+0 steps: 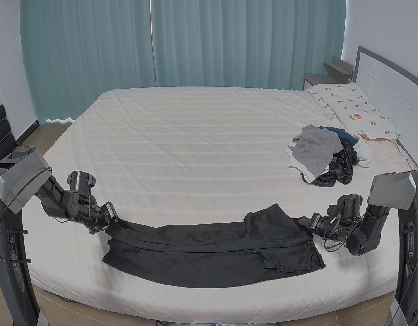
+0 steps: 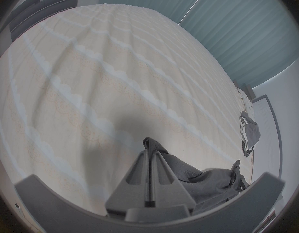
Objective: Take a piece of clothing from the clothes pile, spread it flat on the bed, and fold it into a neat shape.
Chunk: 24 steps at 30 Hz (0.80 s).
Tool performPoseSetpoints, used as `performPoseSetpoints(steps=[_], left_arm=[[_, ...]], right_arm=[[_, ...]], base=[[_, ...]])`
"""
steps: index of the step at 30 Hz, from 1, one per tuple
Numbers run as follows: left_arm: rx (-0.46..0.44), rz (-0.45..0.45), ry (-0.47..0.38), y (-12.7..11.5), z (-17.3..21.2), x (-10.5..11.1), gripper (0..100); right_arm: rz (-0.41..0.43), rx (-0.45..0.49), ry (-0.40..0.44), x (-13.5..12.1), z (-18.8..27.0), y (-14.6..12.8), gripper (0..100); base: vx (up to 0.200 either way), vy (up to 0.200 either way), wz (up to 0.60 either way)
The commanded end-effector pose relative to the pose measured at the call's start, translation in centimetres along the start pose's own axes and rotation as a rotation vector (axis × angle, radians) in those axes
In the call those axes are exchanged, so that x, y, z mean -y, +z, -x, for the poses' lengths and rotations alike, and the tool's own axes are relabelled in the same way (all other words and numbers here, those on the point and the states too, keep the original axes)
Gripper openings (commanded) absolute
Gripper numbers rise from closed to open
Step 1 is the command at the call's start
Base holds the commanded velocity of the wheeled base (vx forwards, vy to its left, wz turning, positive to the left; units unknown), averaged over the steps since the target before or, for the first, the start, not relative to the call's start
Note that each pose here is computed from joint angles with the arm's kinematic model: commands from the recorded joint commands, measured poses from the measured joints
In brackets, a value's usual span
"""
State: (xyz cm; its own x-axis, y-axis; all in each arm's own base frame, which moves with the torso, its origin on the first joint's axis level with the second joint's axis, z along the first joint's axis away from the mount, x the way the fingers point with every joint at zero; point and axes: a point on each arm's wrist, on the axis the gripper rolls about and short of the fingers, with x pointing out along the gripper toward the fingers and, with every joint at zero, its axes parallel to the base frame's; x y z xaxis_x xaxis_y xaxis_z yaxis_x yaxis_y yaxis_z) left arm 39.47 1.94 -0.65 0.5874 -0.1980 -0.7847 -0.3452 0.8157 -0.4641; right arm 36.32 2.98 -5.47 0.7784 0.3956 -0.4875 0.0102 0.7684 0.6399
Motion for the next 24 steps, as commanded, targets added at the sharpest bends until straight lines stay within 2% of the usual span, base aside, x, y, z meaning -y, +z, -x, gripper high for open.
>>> performPoseSetpoints(steps=[1,9,19,20,24], left_arm=[[0.0,0.002,0.001,0.0,0.0,-0.1,0],[0.004,0.003,-0.001,0.2,0.0,0.0,0],[-0.004,0.001,0.002,0.1,-0.3,0.0,0],[-0.006,0.003,0.001,0.1,-0.3,0.0,0],[-0.01,0.001,0.001,0.2,-0.1,0.3,0]], right_arm=[[-0.001,0.006,-0.001,0.1,0.0,0.2,0],[-0.005,0.076,-0.033,1.1,-0.4,1.4,0],[-0.006,0.076,-0.042,1.3,-0.7,1.2,0],[-0.006,0.075,-0.042,1.4,-0.7,1.2,100],[-0.007,0.067,-0.045,1.2,-0.4,1.0,100]], base=[[0.0,0.0,0.0],[0.0,0.0,0.0],[0.0,0.0,0.0],[0.0,0.0,0.0],[0.0,0.0,0.0]])
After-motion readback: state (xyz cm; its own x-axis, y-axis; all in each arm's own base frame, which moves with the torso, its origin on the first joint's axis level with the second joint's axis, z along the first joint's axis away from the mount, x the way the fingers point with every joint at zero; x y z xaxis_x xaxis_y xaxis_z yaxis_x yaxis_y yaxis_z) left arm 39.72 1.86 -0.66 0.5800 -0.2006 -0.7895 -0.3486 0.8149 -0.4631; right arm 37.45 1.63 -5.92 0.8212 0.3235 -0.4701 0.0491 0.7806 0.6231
